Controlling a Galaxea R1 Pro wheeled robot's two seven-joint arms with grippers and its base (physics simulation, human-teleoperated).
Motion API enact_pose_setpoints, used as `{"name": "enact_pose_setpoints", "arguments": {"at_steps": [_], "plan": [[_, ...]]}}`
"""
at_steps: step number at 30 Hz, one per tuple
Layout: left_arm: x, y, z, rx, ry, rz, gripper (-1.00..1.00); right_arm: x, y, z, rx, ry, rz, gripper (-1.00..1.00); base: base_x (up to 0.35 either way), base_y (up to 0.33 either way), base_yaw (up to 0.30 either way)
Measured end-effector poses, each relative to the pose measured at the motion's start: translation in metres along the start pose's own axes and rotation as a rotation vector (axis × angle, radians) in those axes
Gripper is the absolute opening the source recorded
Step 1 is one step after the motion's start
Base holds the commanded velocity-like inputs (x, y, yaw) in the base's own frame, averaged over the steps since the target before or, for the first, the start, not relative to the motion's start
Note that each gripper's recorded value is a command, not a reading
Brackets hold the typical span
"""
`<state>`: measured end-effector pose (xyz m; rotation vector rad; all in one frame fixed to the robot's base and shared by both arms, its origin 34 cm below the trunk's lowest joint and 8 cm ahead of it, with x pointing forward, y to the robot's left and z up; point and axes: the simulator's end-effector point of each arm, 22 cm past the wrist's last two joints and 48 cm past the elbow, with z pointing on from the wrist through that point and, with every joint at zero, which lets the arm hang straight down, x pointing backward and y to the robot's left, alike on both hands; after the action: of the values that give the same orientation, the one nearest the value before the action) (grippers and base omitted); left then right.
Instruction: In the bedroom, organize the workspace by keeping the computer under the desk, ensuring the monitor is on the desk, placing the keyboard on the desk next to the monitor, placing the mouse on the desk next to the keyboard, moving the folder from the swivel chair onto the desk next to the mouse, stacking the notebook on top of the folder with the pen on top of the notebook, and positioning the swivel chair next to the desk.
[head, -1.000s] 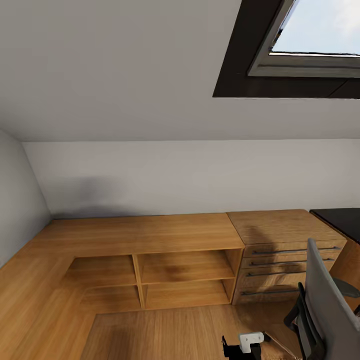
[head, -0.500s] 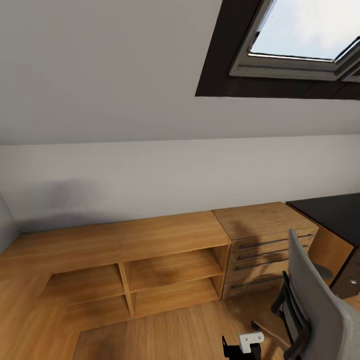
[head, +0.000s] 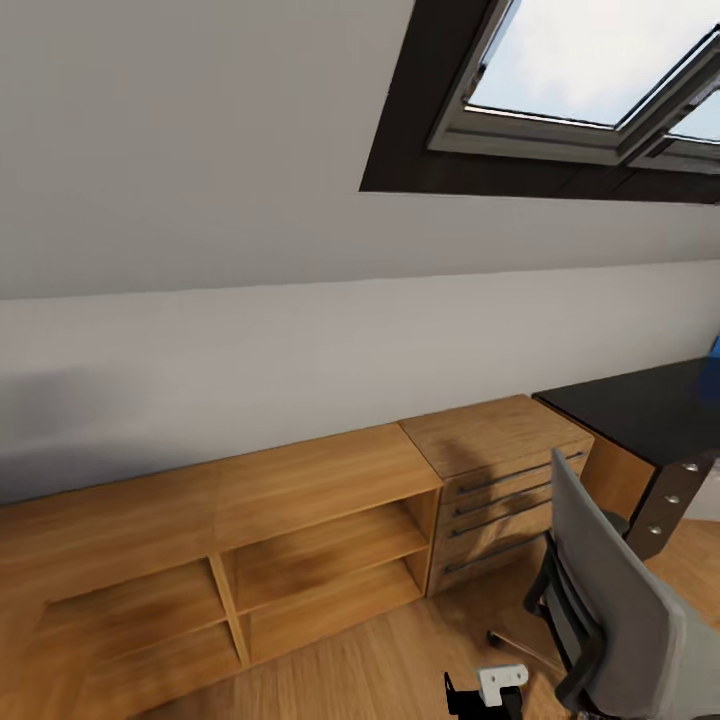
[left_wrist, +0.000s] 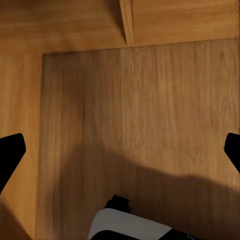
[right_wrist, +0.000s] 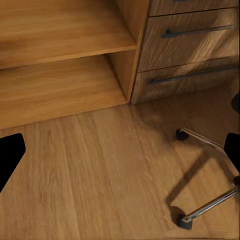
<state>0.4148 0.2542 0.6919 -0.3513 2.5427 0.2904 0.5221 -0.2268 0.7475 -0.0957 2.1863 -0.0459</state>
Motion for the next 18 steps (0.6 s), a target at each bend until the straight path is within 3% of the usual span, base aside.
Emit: {"name": "enact_pose_setpoints", "arguments": {"at_steps": [18], "plan": [[0.0,0.0002,0.0001,0.0,0.0,0.0,1.0,0.0,0.0,0.0,0.0,0.0,0.0,1.0,0.003,0.004,-0.287]]}}
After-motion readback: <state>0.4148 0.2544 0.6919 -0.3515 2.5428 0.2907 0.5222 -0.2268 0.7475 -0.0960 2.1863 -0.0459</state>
